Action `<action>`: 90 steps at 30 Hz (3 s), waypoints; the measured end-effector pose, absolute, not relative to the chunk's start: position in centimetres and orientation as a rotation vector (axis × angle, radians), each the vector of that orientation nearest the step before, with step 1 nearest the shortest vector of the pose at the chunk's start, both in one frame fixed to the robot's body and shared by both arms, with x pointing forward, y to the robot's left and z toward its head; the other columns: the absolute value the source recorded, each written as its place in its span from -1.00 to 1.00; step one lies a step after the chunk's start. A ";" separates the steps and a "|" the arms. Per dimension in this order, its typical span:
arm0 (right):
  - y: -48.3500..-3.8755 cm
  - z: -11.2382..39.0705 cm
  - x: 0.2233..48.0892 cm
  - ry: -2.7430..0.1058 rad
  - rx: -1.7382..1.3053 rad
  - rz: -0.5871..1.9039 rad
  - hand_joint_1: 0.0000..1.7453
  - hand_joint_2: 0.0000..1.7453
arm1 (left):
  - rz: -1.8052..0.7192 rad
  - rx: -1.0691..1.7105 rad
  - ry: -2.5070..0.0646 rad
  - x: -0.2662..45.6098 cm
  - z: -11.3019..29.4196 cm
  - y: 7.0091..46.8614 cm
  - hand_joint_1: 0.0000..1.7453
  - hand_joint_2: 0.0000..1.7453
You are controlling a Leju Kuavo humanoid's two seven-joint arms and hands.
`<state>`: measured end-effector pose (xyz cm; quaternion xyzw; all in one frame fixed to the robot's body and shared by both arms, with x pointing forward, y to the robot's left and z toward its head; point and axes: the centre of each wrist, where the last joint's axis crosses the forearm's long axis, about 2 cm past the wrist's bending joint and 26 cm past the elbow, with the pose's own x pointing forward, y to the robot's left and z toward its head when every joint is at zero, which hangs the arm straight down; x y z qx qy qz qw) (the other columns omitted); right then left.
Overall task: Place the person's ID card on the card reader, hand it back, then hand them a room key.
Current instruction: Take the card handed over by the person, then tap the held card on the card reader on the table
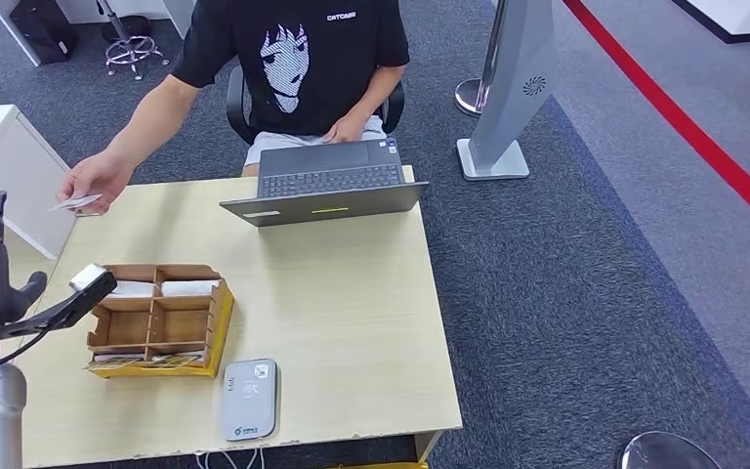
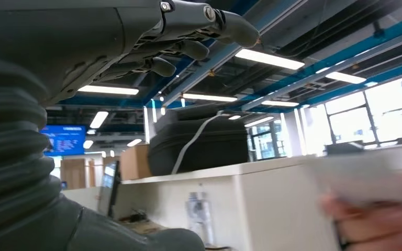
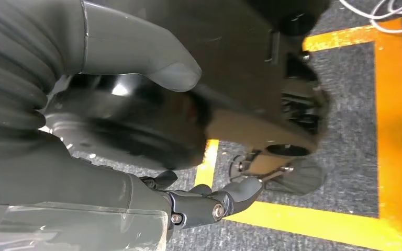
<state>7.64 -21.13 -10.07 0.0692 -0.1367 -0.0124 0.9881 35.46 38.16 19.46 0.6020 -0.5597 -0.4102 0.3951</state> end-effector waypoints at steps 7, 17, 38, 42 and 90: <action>-18.9 -7.7 15.4 -0.246 0.195 -0.101 -1.00 1.00 | -1.123 1.449 -1.645 40.8 22.2 30.7 0.02 1.00; -18.2 -7.1 16.5 -0.242 0.216 -0.144 -1.00 1.00 | -1.182 1.372 -1.780 42.7 24.4 25.5 1.00 1.00; -24.4 -5.5 22.4 -0.702 0.229 -0.831 -1.00 1.00 | -1.207 1.325 -1.854 43.6 24.7 25.0 1.00 1.00; -25.6 -4.4 24.6 -0.833 0.194 -0.866 -1.00 1.00 | -1.207 1.338 -1.832 43.6 24.4 25.7 1.00 1.00; -29.1 -9.4 11.4 -1.099 -0.081 -0.776 -1.00 1.00 | -1.169 0.996 -1.878 19.4 12.4 22.2 1.00 1.00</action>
